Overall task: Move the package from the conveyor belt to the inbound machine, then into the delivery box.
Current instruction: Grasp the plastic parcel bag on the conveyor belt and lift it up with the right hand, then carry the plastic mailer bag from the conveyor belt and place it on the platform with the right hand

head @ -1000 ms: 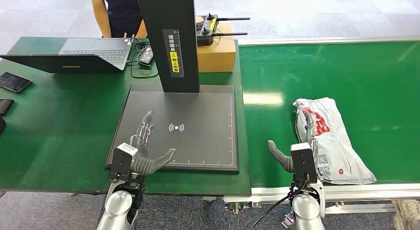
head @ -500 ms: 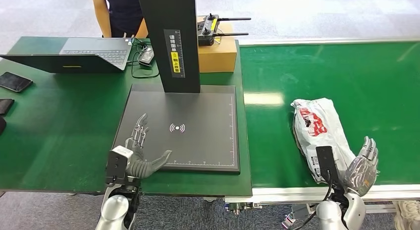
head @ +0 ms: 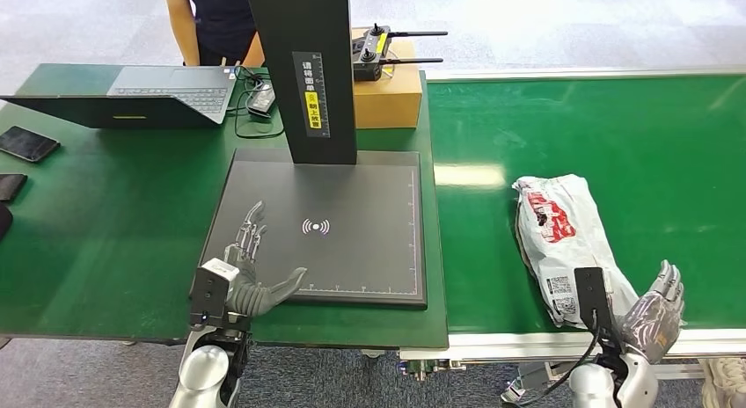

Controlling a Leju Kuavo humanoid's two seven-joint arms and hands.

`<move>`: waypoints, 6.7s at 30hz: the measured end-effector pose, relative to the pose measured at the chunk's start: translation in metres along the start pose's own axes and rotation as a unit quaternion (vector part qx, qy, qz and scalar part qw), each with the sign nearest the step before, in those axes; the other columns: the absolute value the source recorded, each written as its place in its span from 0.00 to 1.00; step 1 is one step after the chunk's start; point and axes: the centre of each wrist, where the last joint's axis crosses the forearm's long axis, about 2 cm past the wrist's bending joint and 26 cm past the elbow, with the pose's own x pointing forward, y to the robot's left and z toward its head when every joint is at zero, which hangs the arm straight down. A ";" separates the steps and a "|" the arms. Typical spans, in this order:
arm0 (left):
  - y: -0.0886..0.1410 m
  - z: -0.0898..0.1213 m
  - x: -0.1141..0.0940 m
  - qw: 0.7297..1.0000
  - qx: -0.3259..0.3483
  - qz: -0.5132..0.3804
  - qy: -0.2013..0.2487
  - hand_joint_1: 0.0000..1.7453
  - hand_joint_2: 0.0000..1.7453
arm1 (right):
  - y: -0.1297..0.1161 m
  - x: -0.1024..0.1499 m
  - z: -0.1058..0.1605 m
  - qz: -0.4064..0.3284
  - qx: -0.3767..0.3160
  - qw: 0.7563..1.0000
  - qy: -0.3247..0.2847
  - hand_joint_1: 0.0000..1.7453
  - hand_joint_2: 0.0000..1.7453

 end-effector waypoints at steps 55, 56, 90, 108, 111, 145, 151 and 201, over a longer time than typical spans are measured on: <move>-0.014 -0.006 0.001 1.000 -0.022 0.002 -0.012 0.00 1.00 | 0.072 0.084 -0.077 0.035 0.100 0.984 -0.142 0.00 1.00; -0.015 -0.006 0.001 1.000 -0.022 0.002 -0.012 0.00 1.00 | 0.074 0.085 -0.076 0.038 0.105 0.983 -0.143 0.00 1.00; -0.021 -0.007 0.000 1.000 -0.027 0.012 -0.002 0.00 1.00 | 0.104 0.089 -0.041 0.193 0.222 0.956 0.010 0.02 1.00; -0.022 -0.008 0.001 0.999 -0.027 0.017 0.005 0.00 1.00 | 0.105 0.092 -0.041 0.221 0.233 0.947 -0.009 0.94 1.00; -0.022 -0.008 0.001 0.999 -0.026 0.019 0.004 0.00 1.00 | 0.105 0.093 -0.042 0.213 0.218 0.952 -0.021 0.95 1.00; -0.027 -0.019 -0.003 0.999 -0.028 0.029 -0.024 0.00 1.00 | 0.045 0.218 0.002 0.038 -0.053 0.898 -0.435 0.77 1.00; -0.028 -0.022 -0.004 0.999 -0.024 0.033 -0.033 0.00 1.00 | 0.049 0.241 0.025 0.017 -0.041 0.869 -0.493 0.79 1.00; 0.007 -0.005 0.027 0.949 0.271 -0.033 -0.158 0.00 1.00 | 0.103 0.265 0.064 0.020 0.097 0.819 -0.565 0.73 1.00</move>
